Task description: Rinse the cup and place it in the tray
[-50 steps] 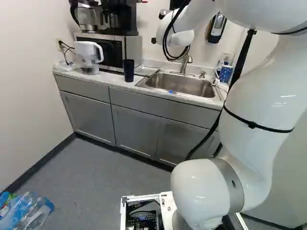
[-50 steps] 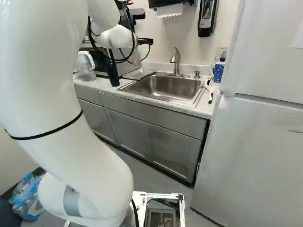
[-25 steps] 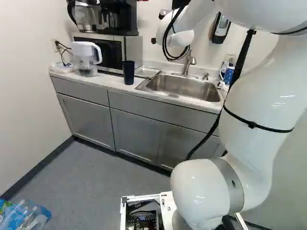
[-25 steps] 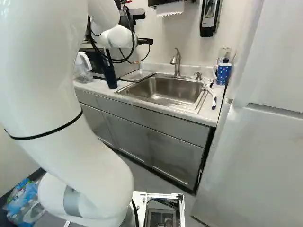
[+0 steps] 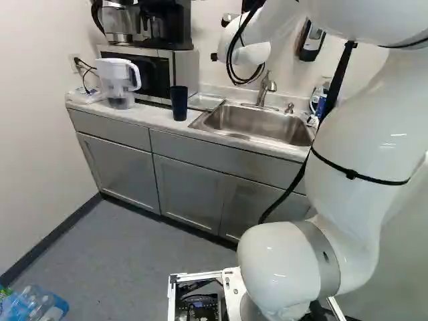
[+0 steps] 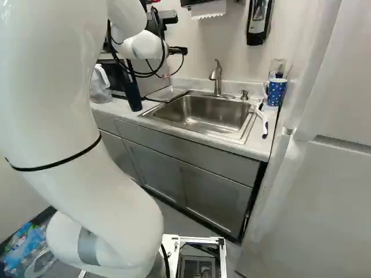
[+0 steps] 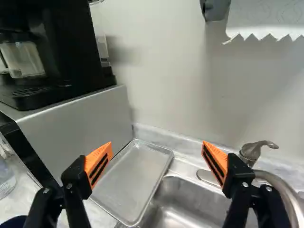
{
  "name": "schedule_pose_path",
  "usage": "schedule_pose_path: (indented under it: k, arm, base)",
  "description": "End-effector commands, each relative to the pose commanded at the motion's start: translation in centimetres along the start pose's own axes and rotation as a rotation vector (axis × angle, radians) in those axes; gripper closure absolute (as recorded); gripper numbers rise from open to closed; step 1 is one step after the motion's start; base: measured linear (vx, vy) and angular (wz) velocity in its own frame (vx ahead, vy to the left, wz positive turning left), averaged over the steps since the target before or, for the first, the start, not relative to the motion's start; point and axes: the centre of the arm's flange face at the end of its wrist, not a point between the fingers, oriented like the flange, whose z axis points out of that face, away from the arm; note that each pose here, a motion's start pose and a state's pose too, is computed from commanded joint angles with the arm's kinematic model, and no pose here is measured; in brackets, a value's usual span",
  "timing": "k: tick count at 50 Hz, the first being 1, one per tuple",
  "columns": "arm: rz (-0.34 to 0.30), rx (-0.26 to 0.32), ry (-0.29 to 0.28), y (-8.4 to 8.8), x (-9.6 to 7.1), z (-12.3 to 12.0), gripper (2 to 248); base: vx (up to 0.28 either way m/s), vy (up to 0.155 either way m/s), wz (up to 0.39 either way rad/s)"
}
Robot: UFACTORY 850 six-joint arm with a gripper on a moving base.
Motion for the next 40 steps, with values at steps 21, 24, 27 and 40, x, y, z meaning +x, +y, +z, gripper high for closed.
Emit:
schedule_pose_path:
  k: [21,24,27,40]
  arm:
    - [0.000,0.000,0.000,0.00,0.00,0.00,3]
    - [0.000,0.000,0.000,0.00,0.00,0.00,3]
    - [0.000,0.000,0.000,0.00,0.00,0.00,3]
    - [0.000,-0.002,-0.006,0.10,-0.03,0.30,3]
  base:
    - [0.000,0.000,0.000]
    - [0.000,0.000,0.000]
    - [0.000,0.000,0.000]
    - [0.000,0.000,0.000]
